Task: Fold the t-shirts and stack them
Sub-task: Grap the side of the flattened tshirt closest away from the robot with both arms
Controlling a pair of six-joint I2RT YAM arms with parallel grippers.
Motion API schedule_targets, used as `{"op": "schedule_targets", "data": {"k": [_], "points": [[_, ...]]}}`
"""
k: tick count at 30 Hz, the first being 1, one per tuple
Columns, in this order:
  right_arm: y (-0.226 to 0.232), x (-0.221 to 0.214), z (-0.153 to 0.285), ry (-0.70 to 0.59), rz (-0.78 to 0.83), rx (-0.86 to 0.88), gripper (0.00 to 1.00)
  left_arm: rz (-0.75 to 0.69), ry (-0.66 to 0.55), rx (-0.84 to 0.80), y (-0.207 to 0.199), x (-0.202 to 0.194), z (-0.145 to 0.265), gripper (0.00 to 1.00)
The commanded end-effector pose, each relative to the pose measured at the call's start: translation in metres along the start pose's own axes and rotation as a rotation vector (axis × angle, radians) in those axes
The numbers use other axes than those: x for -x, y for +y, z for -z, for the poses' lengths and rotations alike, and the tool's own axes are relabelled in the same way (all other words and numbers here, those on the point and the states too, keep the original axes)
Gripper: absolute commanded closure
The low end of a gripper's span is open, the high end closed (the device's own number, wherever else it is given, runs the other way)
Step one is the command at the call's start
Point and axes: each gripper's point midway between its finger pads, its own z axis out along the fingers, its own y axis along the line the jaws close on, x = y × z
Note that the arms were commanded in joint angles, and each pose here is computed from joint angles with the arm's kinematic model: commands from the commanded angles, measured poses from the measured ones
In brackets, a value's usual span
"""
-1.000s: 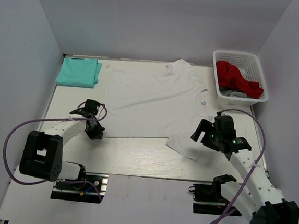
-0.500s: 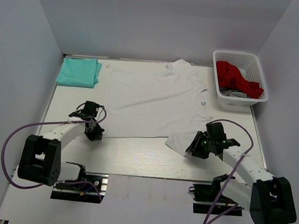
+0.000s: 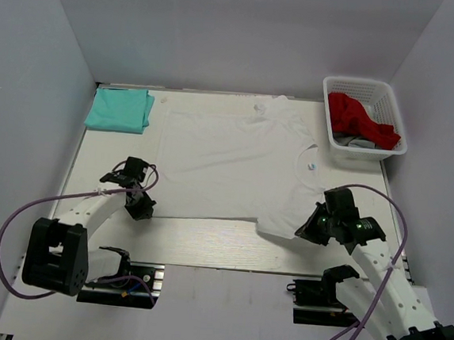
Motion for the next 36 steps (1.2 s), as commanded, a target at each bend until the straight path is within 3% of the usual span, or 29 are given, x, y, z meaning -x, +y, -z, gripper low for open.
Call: {"op": "schedule_targets", "data": {"k": [1, 5, 14, 22, 28, 35, 36], "points": [[-0.022, -0.029, 0.008, 0.105, -0.054, -0.097, 1.00, 0.018, 0.018, -0.034, 0.003, -0.010, 0.011, 1.00], [-0.011, -0.021, 0.004, 0.097, -0.015, -0.051, 1.00, 0.010, 0.014, -0.102, -0.011, -0.007, 0.018, 1.00], [0.050, 0.057, 0.005, -0.120, 0.041, 0.089, 1.00, -0.030, -0.019, -0.226, -0.071, 0.033, 0.035, 1.00], [0.085, 0.114, 0.007, -0.209, 0.072, 0.077, 1.00, -0.028, -0.040, -0.156, -0.096, 0.072, 0.037, 1.00], [0.111, 0.128, -0.003, -0.162, 0.091, 0.124, 1.00, -0.061, -0.003, -0.105, -0.088, 0.071, 0.038, 1.00], [0.087, 0.095, -0.027, -0.024, 0.083, 0.095, 1.00, -0.061, 0.077, 0.030, -0.028, 0.025, 0.024, 0.49], [0.084, 0.091, -0.030, -0.010, 0.084, 0.098, 1.00, -0.064, 0.103, 0.058, -0.015, 0.013, 0.019, 0.47]]}}
